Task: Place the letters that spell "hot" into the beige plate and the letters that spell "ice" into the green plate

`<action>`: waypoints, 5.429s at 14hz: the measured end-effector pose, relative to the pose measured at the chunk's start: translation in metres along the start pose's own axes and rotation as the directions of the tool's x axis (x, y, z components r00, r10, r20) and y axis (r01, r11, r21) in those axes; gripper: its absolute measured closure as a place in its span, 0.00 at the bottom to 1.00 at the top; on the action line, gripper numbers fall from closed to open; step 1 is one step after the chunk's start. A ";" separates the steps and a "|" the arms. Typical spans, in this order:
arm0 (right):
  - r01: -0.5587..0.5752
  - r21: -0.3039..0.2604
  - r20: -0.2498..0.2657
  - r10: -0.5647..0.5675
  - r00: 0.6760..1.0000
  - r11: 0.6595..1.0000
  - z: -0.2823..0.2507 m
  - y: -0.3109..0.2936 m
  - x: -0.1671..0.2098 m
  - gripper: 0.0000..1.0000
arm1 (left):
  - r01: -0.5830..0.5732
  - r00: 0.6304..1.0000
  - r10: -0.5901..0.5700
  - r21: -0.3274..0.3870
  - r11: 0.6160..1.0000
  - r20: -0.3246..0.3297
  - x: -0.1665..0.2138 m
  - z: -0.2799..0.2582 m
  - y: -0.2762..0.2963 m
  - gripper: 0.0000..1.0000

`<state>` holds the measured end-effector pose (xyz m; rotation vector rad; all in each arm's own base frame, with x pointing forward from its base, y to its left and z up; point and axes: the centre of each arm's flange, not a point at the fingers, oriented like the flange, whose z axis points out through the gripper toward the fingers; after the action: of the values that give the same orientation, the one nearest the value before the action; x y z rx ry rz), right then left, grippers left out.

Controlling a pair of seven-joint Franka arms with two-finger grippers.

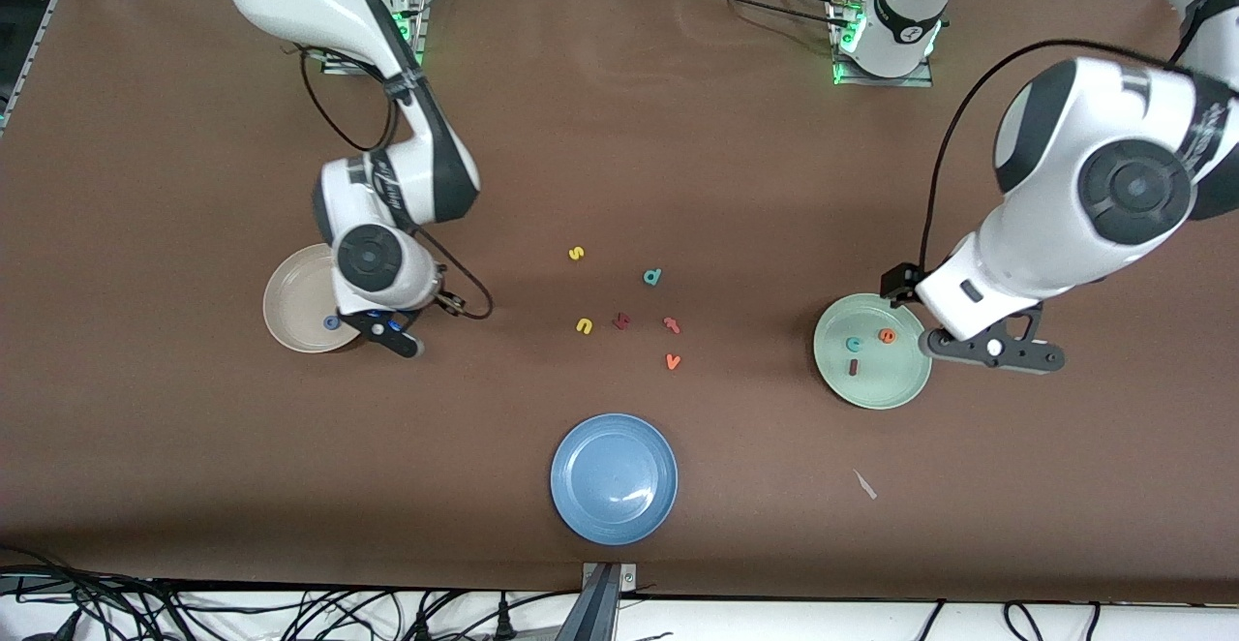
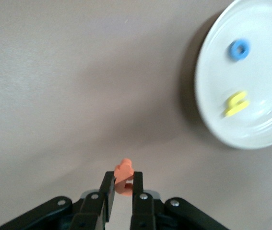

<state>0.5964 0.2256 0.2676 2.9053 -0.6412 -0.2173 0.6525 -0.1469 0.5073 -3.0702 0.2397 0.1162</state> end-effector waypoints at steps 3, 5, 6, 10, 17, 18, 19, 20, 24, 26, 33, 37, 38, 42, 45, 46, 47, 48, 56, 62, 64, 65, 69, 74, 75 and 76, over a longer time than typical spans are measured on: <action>0.184 0.068 -0.095 -0.177 0.980 0.981 0.012 0.071 0.006 0.81 | 0.018 1.000 -0.018 -0.034 0.999 -0.015 -0.033 -0.029 -0.009 0.00; 0.270 0.069 -0.115 -0.261 0.958 0.960 0.029 0.120 0.008 0.81 | 0.065 0.998 -0.067 -0.083 0.994 -0.016 -0.058 -0.044 -0.036 0.00; 0.301 0.066 -0.117 -0.292 0.949 0.951 0.033 0.138 0.011 0.81 | 0.068 0.997 -0.070 -0.094 0.993 -0.017 -0.071 -0.049 -0.052 0.00; 0.422 0.056 -0.154 -0.410 0.899 0.905 0.028 0.165 0.021 0.81 | 0.047 0.997 -0.051 -0.088 0.995 -0.050 -0.103 -0.056 -0.089 0.00; 0.372 0.151 -0.199 -0.341 0.919 0.916 0.017 0.164 0.035 0.36 | 0.054 0.994 -0.060 -0.061 0.997 -0.089 -0.108 -0.061 -0.114 0.00; 0.342 0.188 -0.179 -0.310 0.934 0.921 0.011 0.160 0.037 0.25 | 0.053 0.994 -0.059 -0.061 0.997 -0.091 -0.109 -0.062 -0.113 0.00; 0.307 0.217 -0.143 -0.281 0.949 0.927 0.004 0.155 0.039 0.15 | 0.052 0.994 -0.058 -0.061 0.997 -0.093 -0.109 -0.064 -0.113 0.00; 0.259 0.234 -0.099 -0.242 0.965 0.937 -0.005 0.150 0.042 0.06 | 0.052 0.994 -0.058 -0.061 0.997 -0.096 -0.110 -0.065 -0.113 0.00; 0.064 0.228 0.007 -0.067 0.998 0.972 -0.032 0.127 0.054 0.00 | 0.048 0.994 -0.054 -0.060 0.997 -0.099 -0.111 -0.067 -0.110 0.00; 0.026 0.216 0.026 -0.032 0.999 0.976 -0.030 0.121 0.056 0.00 | 0.048 0.994 -0.054 -0.060 0.997 -0.096 -0.111 -0.067 -0.110 0.00; 0.020 0.218 0.066 -0.035 0.997 0.976 -0.041 0.126 0.062 0.00 | 0.047 0.996 -0.052 -0.062 0.997 -0.071 -0.115 -0.070 -0.110 0.00; 0.084 0.209 0.053 -0.097 0.994 0.974 -0.051 0.150 0.074 0.00 | 0.047 0.996 -0.051 -0.062 0.997 -0.069 -0.115 -0.070 -0.110 0.00; 0.120 0.210 0.046 -0.132 0.990 0.970 -0.060 0.158 0.076 0.00 | 0.047 0.996 -0.051 -0.062 0.997 -0.069 -0.115 -0.070 -0.110 0.00; 0.291 0.201 0.003 -0.297 0.955 0.935 -0.136 0.202 0.057 0.00 | 0.047 0.996 -0.051 -0.062 0.997 -0.071 -0.115 -0.071 -0.110 0.00; 0.327 0.177 0.036 -0.338 0.940 0.928 -0.199 0.230 0.018 0.00 | 0.047 0.996 -0.052 -0.062 0.997 -0.074 -0.115 -0.073 -0.110 0.00; 0.333 0.152 0.037 -0.342 0.939 0.930 -0.212 0.239 0.009 0.00 | 0.047 0.996 -0.052 -0.062 0.997 -0.074 -0.115 -0.073 -0.110 0.00; 0.345 0.127 0.035 -0.352 0.936 0.930 -0.220 0.247 0.003 0.00 | 0.047 0.996 -0.052 -0.062 0.997 -0.074 -0.115 -0.073 -0.110 0.00; 0.364 0.109 0.035 -0.370 0.928 0.925 -0.224 0.254 0.000 0.00 | 0.047 0.996 -0.052 -0.062 0.997 -0.074 -0.115 -0.073 -0.110 0.00; 0.359 0.113 -0.013 -0.360 0.933 0.926 -0.243 0.279 0.018 0.00 | 0.044 0.996 -0.049 -0.061 0.997 -0.078 -0.116 -0.080 -0.108 0.00; 0.346 0.122 -0.133 -0.330 0.935 0.930 -0.261 0.278 0.033 0.00 | 0.043 0.996 -0.047 -0.061 0.997 -0.075 -0.116 -0.080 -0.108 0.00; 0.344 0.123 -0.146 -0.326 0.934 0.931 -0.260 0.277 0.036 0.00 | 0.043 0.996 -0.047 -0.061 0.997 -0.075 -0.116 -0.080 -0.108 0.00; 0.345 0.122 -0.147 -0.326 0.934 0.931 -0.260 0.277 0.037 0.00 | 0.043 0.996 -0.047 -0.061 0.997 -0.075 -0.116 -0.080 -0.108 0.00; 0.347 0.122 -0.149 -0.328 0.933 0.930 -0.261 0.275 0.036 0.00 | 0.043 0.996 -0.047 -0.061 0.997 -0.074 -0.117 -0.080 -0.108 0.00; 0.346 0.123 -0.153 -0.327 0.933 0.930 -0.263 0.274 0.036 0.00 | 0.043 0.996 -0.047 -0.061 0.997 -0.074 -0.117 -0.080 -0.108 0.00; 0.343 0.123 -0.151 -0.324 0.934 0.931 -0.262 0.274 0.036 0.00 | 0.043 0.996 -0.047 -0.061 0.997 -0.074 -0.117 -0.080 -0.108 0.00; 0.339 0.123 -0.149 -0.320 0.936 0.933 -0.261 0.275 0.037 0.00 | 0.043 0.996 -0.047 -0.061 0.997 -0.074 -0.117 -0.080 -0.108 0.00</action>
<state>0.5646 -0.0046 0.5692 3.1227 -0.1488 -0.0231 0.5602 -0.0282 0.6020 -3.1407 0.1740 0.0056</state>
